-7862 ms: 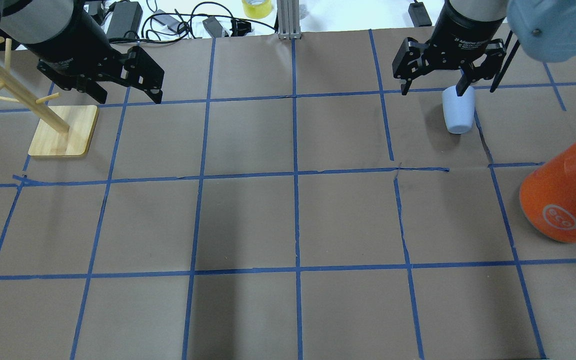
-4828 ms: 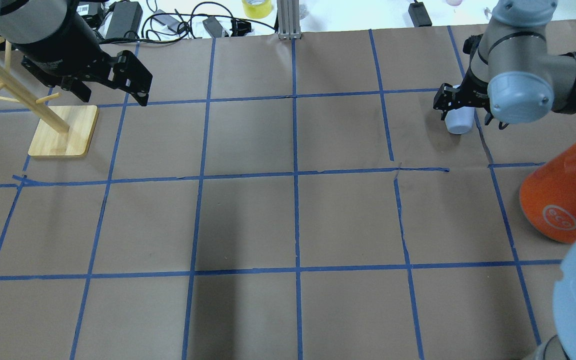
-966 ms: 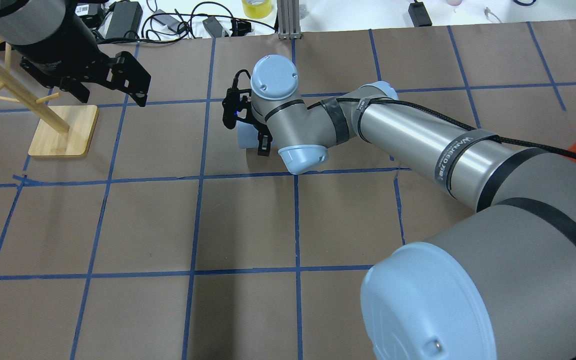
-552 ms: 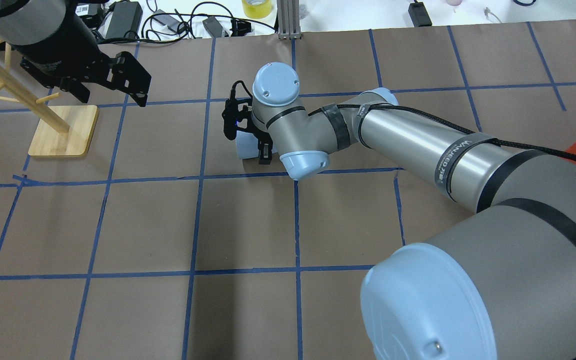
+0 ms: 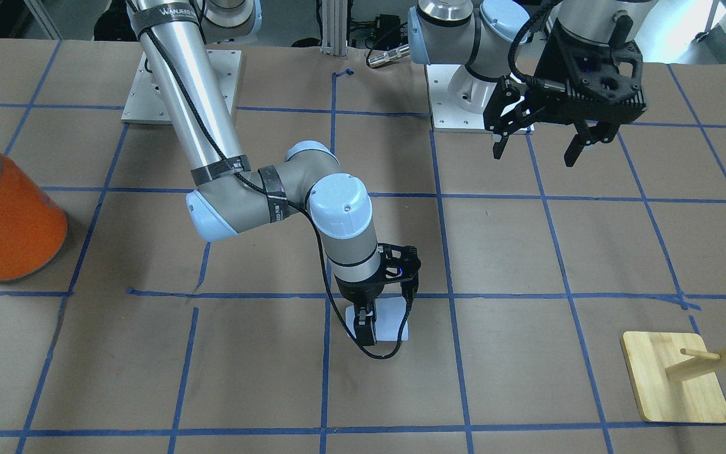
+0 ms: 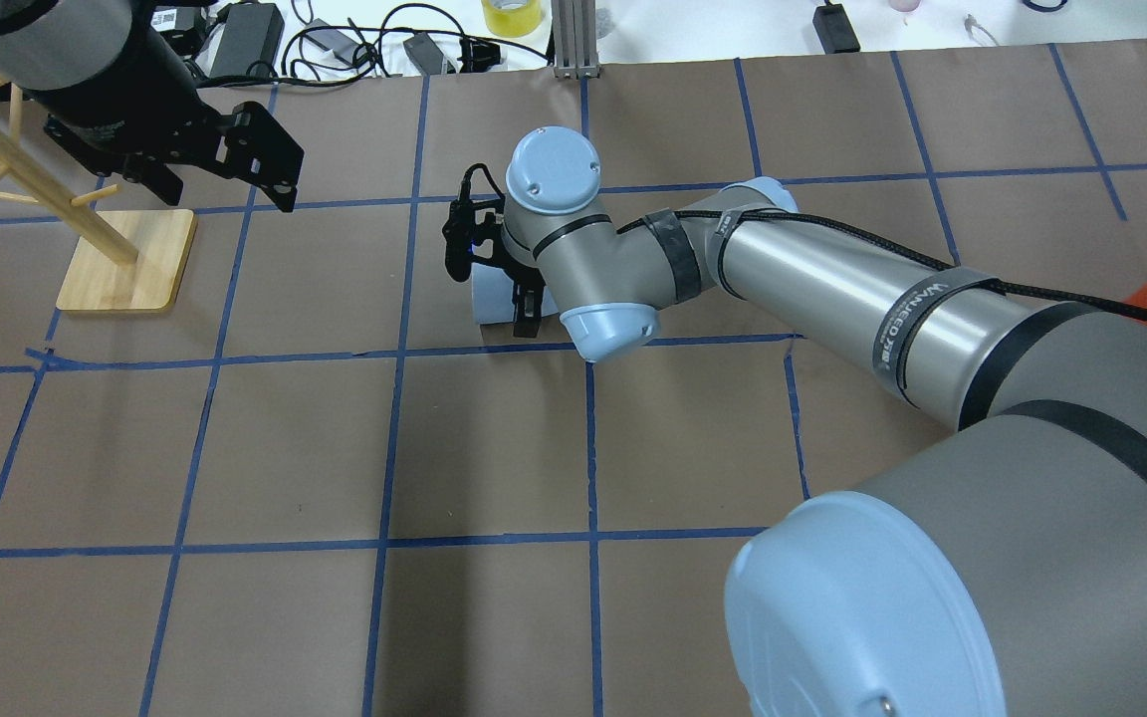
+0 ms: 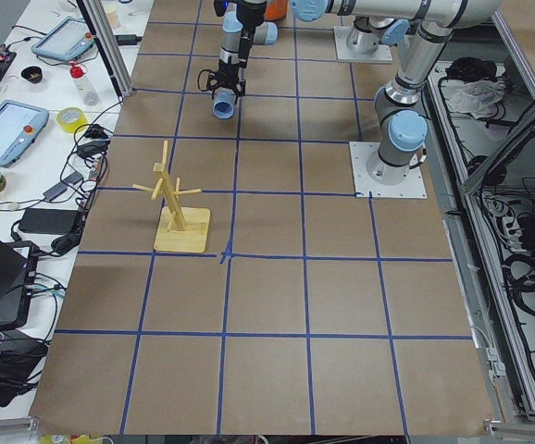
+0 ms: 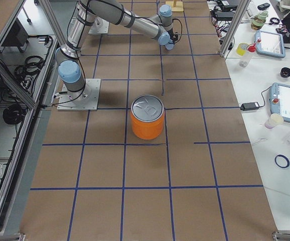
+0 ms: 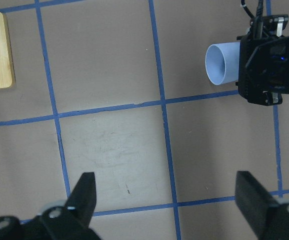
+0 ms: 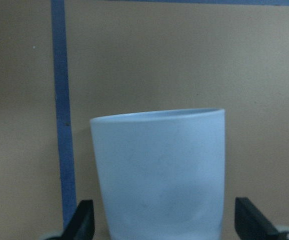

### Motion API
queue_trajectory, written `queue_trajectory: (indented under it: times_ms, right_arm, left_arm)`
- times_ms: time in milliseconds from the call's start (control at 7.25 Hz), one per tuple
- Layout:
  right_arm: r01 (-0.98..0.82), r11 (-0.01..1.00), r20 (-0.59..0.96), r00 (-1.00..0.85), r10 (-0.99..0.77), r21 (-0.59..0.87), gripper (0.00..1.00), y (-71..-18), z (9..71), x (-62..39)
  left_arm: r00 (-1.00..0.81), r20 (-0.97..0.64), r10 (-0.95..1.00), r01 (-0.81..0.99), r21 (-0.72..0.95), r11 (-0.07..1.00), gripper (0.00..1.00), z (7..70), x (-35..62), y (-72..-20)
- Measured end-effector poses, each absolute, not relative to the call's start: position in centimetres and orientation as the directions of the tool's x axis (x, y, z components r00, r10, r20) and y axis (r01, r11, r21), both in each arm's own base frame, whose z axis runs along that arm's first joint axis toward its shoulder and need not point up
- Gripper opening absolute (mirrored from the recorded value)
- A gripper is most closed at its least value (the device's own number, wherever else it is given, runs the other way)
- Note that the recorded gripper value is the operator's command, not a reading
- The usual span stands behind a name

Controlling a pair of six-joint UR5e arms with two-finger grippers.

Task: Flip cup
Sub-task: 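Set the cup on its side and open the right gripper, lifting away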

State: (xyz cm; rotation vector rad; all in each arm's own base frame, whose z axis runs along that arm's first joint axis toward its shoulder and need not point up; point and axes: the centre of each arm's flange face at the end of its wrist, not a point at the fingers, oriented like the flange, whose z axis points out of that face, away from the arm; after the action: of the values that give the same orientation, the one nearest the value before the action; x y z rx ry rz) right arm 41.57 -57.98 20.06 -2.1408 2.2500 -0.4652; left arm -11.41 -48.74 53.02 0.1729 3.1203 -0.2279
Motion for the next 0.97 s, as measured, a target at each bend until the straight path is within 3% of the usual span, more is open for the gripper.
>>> queue_trajectory:
  times_ms: [276, 414, 690, 966]
  right_arm:
    - [-0.964, 0.123, 0.213, -0.175, -0.961, -0.236, 1.0, -58.1, 22.4, 40.9]
    - [-0.943, 0.217, 0.204, -0.271, -0.941, -0.251, 1.0, -58.5, 24.2, 39.5]
    - [-0.834, 0.494, 0.131, -0.534, -0.836, -0.247, 1.0, -59.8, 28.7, 34.0]
    - [-0.582, 0.791, 0.03, -0.809, -0.588, -0.191, 1.0, -60.0, 33.4, 26.9]
  left_arm:
    - [-0.994, -0.022, 0.107, 0.109, -0.145, 0.983, 1.0, 53.3, -11.3, -48.5]
    - [-0.994, -0.023, 0.106, 0.108, -0.143, 0.984, 1.0, 53.4, -11.2, -48.4]
    - [-0.995, 0.004, 0.103, 0.101, -0.133, 0.986, 1.0, 52.8, -11.2, -48.6]
    - [-0.988, 0.126, 0.087, 0.077, -0.081, 0.994, 1.0, 49.3, -9.6, -49.7]
